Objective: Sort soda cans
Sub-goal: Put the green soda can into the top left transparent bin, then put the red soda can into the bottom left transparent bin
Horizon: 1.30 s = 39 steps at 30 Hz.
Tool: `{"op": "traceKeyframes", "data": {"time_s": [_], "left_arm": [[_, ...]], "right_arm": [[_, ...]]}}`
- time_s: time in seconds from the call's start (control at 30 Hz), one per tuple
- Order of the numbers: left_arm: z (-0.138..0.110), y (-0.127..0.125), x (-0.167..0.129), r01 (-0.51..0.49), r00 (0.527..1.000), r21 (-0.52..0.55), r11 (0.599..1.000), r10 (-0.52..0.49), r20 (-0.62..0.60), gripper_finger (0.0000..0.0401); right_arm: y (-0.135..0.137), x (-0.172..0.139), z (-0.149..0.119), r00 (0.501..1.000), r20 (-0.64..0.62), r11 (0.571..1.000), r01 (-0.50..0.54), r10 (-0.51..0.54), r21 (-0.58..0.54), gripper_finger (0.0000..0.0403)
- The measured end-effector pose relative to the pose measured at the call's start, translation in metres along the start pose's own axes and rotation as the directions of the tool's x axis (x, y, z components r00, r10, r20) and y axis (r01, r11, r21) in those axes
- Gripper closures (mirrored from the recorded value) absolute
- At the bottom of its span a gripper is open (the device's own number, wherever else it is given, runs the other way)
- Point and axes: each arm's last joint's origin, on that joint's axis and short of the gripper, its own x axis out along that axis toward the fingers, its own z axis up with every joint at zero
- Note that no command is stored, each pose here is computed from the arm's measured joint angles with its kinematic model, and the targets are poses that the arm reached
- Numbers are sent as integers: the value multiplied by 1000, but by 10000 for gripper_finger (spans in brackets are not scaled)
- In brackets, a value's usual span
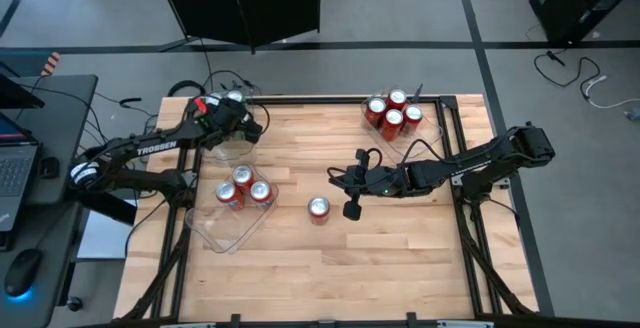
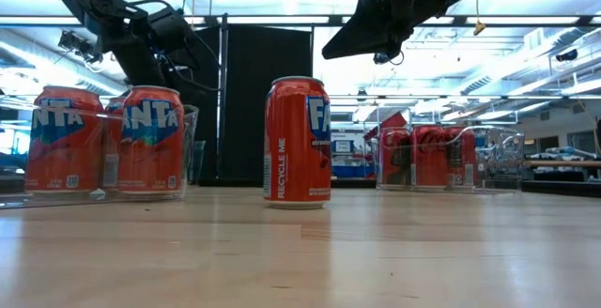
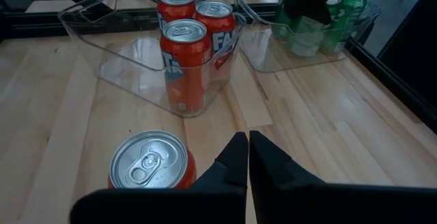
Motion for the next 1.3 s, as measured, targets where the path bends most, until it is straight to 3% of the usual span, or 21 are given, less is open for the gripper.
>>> {"op": "traceKeyframes", "data": {"time_s": [0.3, 0.6, 0.83, 1.03, 1.3], "left_arm": [[15, -1, -6, 7, 999, 11, 1000, -8, 33, 64], [-1, 2, -2, -55, 998, 31, 998, 56, -25, 64], [-14, 3, 6, -93, 995, -6, 996, 93, 33, 67], [-5, 2, 3, -94, 995, 120, 988, 89, 39, 57], [3, 4, -4, -99, 995, 131, 986, 102, -22, 45]], "right_arm": [[0, 0, 1, 1000, 6, 1000, 0, 0, 3, 374], [0, 0, 2, 1000, 17, 1000, -2, 2, 10, 324], [0, 0, 3, 1000, 27, 1000, -4, 3, 12, 313], [0, 0, 3, 1000, 27, 1000, -4, 3, 12, 313], [0, 0, 3, 1000, 27, 1000, -4, 3, 11, 293]]}}
